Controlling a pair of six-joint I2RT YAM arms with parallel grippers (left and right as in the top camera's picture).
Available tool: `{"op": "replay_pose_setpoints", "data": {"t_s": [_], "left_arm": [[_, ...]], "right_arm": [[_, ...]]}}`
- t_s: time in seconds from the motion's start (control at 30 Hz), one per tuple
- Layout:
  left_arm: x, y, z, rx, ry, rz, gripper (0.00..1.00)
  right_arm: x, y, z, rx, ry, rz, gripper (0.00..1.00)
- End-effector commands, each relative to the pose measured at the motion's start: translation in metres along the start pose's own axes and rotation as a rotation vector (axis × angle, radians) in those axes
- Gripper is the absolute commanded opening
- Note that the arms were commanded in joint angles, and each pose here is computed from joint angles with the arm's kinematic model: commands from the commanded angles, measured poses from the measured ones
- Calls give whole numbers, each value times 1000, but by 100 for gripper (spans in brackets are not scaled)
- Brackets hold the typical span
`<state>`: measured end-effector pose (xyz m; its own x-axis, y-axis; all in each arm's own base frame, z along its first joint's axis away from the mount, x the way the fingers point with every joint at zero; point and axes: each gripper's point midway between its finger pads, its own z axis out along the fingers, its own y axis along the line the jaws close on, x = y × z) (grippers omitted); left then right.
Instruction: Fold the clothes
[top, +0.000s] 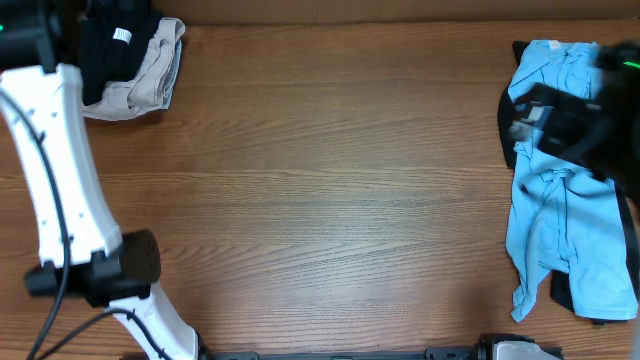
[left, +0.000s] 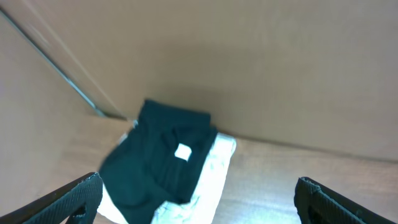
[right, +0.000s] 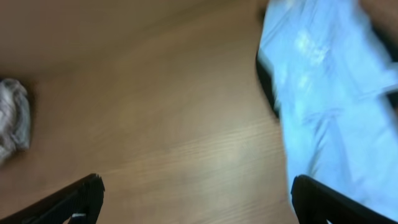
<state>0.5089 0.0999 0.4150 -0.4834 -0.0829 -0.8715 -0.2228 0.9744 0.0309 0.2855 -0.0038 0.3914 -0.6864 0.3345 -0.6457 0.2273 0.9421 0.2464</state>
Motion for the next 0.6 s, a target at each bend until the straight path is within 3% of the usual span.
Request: {"op": "replay_pose_setpoints", "data": {"t_s": [0.0, 0.27, 0.57], "left_arm": [[4, -3, 3, 9, 14, -6, 100], [16, -4, 9, 8, 60, -4, 100], [19, -4, 9, 8, 74, -3, 100]], "right_arm": [[-24, -2, -102, -11, -313, -15, 100], [-8, -2, -183, -77, -522, -19, 100], [24, -12, -175, -43, -409, -15, 100]]}}
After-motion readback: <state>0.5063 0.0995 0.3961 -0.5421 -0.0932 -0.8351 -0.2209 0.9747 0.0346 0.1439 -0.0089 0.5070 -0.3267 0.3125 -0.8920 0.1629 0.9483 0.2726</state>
